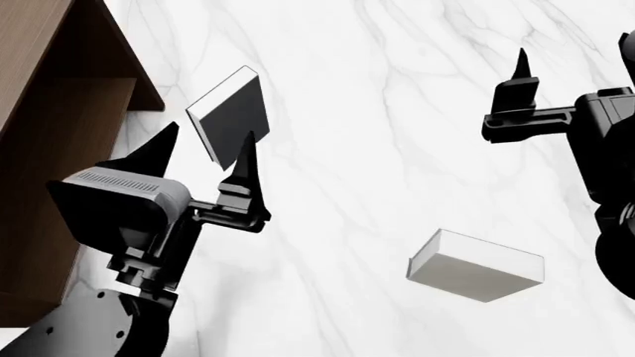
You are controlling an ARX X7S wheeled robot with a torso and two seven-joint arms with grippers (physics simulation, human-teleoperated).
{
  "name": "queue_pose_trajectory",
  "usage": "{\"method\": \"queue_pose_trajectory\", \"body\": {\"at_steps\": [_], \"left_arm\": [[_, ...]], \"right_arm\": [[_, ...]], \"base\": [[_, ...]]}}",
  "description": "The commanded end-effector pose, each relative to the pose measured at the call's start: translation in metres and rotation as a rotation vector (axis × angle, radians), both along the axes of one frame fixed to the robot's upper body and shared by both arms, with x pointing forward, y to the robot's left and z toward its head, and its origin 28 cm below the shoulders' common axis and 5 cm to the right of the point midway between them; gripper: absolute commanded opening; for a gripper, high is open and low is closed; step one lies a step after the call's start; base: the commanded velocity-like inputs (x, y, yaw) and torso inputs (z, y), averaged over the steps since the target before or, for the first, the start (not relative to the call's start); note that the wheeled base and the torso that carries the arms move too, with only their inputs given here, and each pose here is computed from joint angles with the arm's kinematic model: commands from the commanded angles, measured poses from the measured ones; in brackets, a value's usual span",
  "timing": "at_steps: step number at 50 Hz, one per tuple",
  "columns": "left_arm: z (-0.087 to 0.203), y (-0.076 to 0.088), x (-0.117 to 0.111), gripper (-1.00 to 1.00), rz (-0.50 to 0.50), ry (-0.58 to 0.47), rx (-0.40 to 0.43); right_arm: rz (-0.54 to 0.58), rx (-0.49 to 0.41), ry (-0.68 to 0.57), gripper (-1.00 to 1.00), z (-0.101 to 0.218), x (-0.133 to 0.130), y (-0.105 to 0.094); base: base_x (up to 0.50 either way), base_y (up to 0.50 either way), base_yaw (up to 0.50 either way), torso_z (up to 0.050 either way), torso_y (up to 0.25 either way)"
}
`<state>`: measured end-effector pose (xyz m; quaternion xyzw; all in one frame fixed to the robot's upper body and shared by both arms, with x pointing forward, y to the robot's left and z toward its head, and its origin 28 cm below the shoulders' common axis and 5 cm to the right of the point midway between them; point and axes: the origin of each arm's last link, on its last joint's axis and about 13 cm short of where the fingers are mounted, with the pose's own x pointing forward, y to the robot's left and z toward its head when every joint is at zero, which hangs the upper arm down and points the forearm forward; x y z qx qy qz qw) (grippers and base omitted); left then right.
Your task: Pick up the book on the right and place it under the cabinet shelf.
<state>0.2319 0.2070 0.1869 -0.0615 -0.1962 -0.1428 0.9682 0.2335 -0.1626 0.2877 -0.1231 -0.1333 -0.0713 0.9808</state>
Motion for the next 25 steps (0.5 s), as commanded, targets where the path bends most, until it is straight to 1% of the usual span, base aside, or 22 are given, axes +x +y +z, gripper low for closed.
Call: {"method": "queue_pose_trajectory", "body": {"at_steps": [1, 6, 25], "left_arm": [[0.016, -0.002, -0.005, 1.0, -0.005, -0.03, 0.027], [0.022, -0.003, -0.006, 1.0, -0.004, -0.039, 0.035], [0.037, -0.001, -0.011, 1.0, 0.003, -0.063, 0.037]], "right_arm": [[0.0, 0.001, -0.006, 1.0, 0.001, -0.002, 0.0], [0.0, 0.002, -0.01, 1.0, 0.002, -0.002, -0.001], [0.004, 0.017, -0.021, 1.0, 0.002, -0.008, -0.001]], "base": [[0.0, 0.0, 0.0, 0.0, 0.107], [0.0, 0.0, 0.0, 0.0, 0.169], [0.0, 0.0, 0.0, 0.0, 0.229]]}}
